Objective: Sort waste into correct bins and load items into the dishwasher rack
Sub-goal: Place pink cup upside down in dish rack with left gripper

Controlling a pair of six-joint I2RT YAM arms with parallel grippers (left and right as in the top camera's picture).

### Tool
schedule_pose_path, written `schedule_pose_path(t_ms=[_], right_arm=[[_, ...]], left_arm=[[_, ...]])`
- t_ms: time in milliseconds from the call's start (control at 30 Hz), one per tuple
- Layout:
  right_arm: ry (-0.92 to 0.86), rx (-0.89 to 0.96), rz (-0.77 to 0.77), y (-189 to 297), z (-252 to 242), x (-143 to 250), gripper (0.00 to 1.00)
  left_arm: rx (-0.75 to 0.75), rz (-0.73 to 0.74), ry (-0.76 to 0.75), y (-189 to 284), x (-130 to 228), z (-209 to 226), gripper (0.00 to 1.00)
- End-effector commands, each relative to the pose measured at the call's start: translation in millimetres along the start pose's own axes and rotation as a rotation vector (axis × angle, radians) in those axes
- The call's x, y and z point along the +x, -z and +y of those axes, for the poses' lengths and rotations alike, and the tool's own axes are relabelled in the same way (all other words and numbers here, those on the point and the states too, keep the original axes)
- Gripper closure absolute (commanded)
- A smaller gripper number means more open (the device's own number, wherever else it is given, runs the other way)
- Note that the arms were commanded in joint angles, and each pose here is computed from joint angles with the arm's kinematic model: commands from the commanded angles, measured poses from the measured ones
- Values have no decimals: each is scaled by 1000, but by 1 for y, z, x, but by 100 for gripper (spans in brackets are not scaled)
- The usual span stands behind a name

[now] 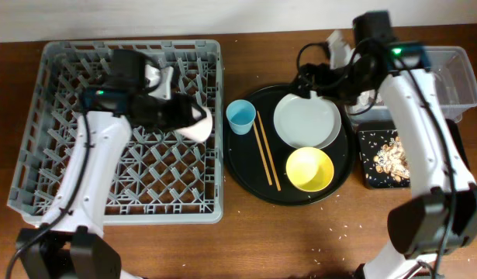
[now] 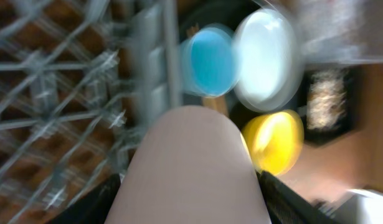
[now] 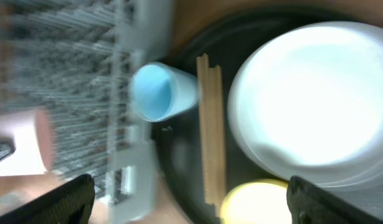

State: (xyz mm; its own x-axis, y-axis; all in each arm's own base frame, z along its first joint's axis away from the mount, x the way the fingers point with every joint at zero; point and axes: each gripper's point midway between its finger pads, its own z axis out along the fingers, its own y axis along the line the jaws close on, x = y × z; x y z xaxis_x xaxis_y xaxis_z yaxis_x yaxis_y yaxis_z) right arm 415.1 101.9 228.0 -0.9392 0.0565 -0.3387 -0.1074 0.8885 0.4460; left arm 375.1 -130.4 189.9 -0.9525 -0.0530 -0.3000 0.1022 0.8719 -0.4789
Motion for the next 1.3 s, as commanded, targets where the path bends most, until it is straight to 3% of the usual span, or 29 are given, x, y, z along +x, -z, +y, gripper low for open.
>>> schedule_pose_path(t_ms=[0,133,267,600,633,667,767,967,1100,1200,1267], right_arm=[[73,214,-71,28,-25,-12,2],[66,216,-50,26,-27,-7,0],[66,208,-43,25,-25,-6,3],[120,188,-29,10,-2,-4,7],[118,184,-23,6,0,-3,7],[117,183,-19,3,1,-3,8],[68,176,5,-15,6,-2,10],[45,152,64,-68,26,3,13],[28,147,93,-101,35,7,26],[19,147,129,-132,38,13,36],[18,153,157,-151,37,19,38]], left_arm=[[-336,50,-131,-4,18,22,46],[-449,168,-194,-17,52,26,46],[-465,235,-213,-31,73,30,47],[-464,309,-197,-56,92,45,47],[-457,310,-195,-58,92,44,43],[-456,308,-195,-60,91,45,32],[-451,287,-200,-64,86,44,13],[-433,225,-212,-62,68,34,13],[-408,132,-221,-42,36,13,13],[-397,30,-129,-20,6,6,14],[-400,-26,-47,-7,-10,16,15]])
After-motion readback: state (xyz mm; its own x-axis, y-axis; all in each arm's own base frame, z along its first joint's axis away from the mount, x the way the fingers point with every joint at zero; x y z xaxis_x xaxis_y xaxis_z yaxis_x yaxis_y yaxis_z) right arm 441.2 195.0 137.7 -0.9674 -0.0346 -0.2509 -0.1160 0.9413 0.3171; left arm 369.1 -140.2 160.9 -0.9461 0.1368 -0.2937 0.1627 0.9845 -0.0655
